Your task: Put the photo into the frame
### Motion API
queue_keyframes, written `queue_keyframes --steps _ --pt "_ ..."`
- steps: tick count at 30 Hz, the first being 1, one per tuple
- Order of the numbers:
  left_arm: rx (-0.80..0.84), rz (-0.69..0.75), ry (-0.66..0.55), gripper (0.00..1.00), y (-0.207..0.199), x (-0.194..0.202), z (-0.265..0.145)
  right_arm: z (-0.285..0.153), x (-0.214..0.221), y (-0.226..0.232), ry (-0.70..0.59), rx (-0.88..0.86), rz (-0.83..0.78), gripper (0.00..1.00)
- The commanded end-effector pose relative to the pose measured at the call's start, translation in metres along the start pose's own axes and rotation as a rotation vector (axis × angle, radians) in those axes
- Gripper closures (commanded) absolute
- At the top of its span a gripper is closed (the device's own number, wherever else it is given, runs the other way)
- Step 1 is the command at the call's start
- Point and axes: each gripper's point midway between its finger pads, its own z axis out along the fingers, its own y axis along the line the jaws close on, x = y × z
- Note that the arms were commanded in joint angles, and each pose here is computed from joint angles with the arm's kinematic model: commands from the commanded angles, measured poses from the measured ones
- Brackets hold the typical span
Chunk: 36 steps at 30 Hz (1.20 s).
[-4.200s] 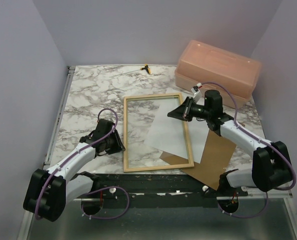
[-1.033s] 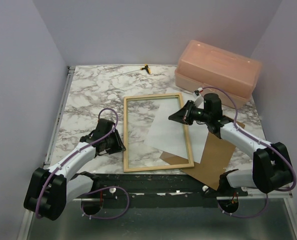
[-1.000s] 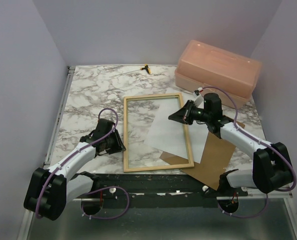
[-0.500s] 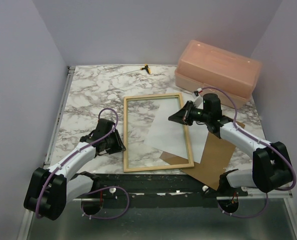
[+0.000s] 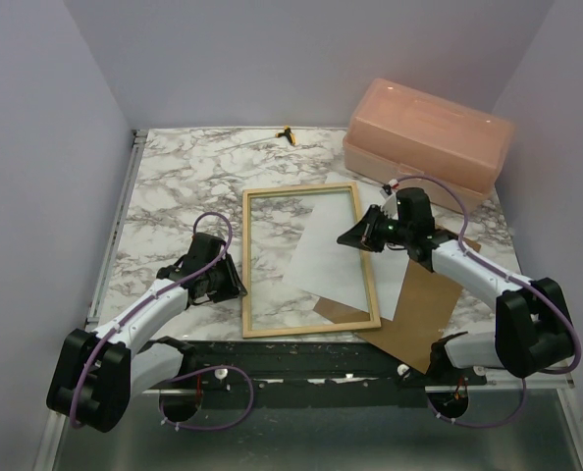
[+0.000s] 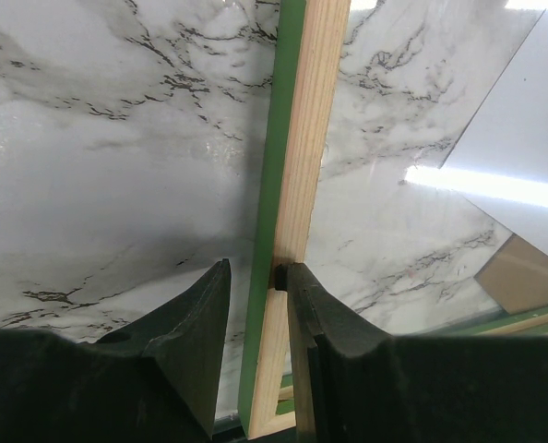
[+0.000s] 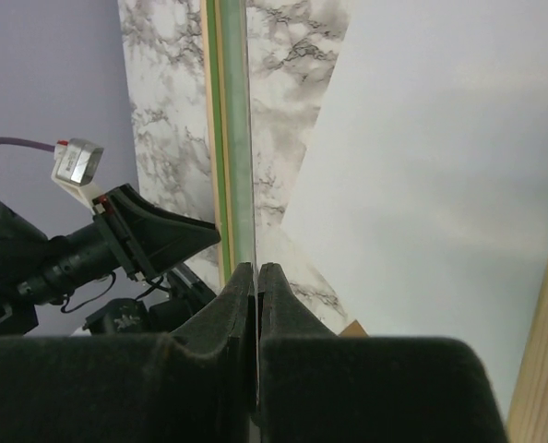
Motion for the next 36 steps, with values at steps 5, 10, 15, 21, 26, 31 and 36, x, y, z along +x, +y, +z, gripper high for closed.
queue_keyframes --steps 5,10,15,21,26,31,36 --pt "-0.052 0.016 0.020 0.68 0.014 0.006 0.005 0.007 0.021 -0.025 0.053 0.064 -0.021 0.99" --pt "-0.050 0.018 0.020 0.68 0.013 0.006 0.005 0.011 0.017 -0.022 0.035 0.037 -0.008 0.99" --pt "-0.051 0.017 0.023 0.69 0.014 0.007 0.005 0.014 0.014 -0.022 0.014 0.026 0.008 0.99" --pt "-0.049 0.018 0.019 0.69 0.013 0.006 0.005 0.017 0.018 -0.031 0.017 0.045 0.012 0.99" --pt "-0.049 0.018 0.021 0.69 0.013 0.006 0.005 0.019 0.019 -0.040 0.016 0.071 0.002 0.89" --pt "-0.048 0.020 0.021 0.69 0.013 0.006 0.005 0.020 0.017 -0.046 0.015 0.101 -0.022 0.79" --pt "-0.047 0.020 0.021 0.69 0.013 0.006 0.004 0.024 0.018 -0.048 0.029 0.105 -0.029 0.67"
